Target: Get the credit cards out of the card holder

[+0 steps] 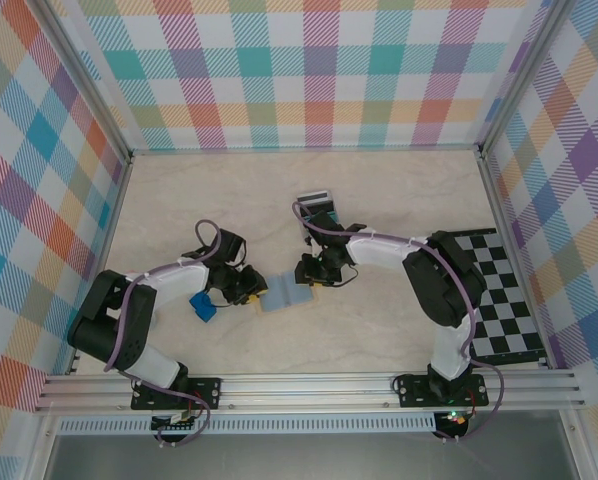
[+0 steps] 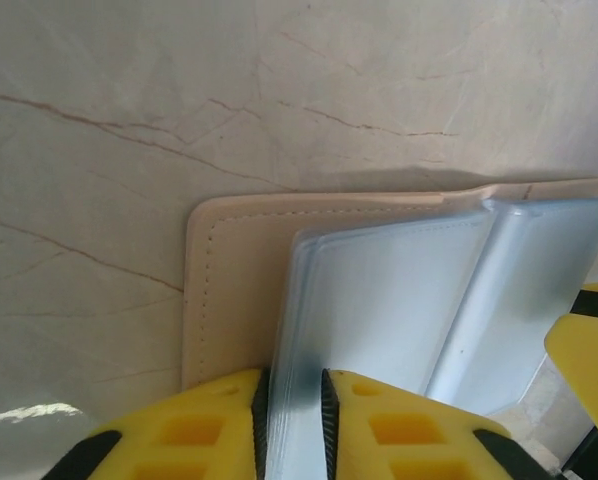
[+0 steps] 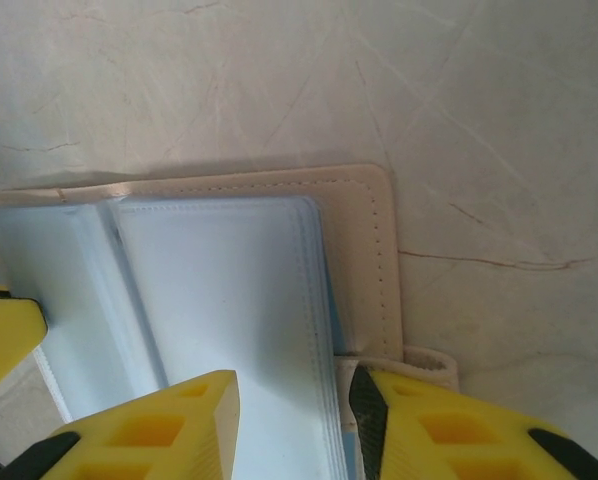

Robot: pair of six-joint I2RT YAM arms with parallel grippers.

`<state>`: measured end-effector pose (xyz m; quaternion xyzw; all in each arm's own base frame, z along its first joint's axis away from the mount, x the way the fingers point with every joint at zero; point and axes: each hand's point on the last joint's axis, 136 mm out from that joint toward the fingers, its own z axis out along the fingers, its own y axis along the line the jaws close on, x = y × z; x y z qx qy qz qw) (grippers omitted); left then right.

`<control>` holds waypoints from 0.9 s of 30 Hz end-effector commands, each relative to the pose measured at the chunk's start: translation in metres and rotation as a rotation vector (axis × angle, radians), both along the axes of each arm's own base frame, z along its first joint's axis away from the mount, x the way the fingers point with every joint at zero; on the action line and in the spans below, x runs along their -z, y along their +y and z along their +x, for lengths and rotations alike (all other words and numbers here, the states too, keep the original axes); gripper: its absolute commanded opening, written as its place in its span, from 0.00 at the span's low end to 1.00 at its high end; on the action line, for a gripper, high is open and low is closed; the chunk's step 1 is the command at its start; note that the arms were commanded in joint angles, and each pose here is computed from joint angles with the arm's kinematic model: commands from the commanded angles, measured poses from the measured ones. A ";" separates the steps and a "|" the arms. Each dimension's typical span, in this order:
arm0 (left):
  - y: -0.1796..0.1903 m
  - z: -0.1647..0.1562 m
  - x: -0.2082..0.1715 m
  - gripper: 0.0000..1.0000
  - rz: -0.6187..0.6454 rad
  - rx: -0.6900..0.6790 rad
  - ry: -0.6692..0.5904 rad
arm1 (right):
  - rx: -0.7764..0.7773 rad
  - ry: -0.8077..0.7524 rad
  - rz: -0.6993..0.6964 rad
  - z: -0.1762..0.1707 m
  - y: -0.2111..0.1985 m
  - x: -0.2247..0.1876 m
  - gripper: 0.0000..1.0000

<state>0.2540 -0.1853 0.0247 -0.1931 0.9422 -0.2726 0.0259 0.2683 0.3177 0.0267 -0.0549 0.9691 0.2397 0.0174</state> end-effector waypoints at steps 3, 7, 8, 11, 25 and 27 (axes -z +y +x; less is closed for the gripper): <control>-0.020 0.012 -0.018 0.08 -0.074 0.051 -0.055 | -0.007 0.053 -0.052 -0.009 -0.002 0.024 0.36; -0.031 0.015 -0.027 0.00 -0.135 0.069 -0.079 | -0.012 0.062 -0.051 -0.011 -0.001 0.026 0.35; -0.034 0.016 -0.028 0.00 -0.154 0.075 -0.085 | -0.013 0.064 -0.051 -0.012 0.000 0.027 0.35; -0.046 0.018 -0.032 0.00 -0.201 0.094 -0.094 | -0.017 0.072 -0.048 -0.013 0.001 0.029 0.34; -0.061 0.018 -0.024 0.00 -0.204 0.131 -0.073 | -0.032 0.063 -0.021 -0.015 0.006 0.022 0.30; -0.062 0.019 -0.032 0.00 -0.214 0.136 -0.092 | -0.033 0.048 -0.012 -0.014 0.007 0.015 0.30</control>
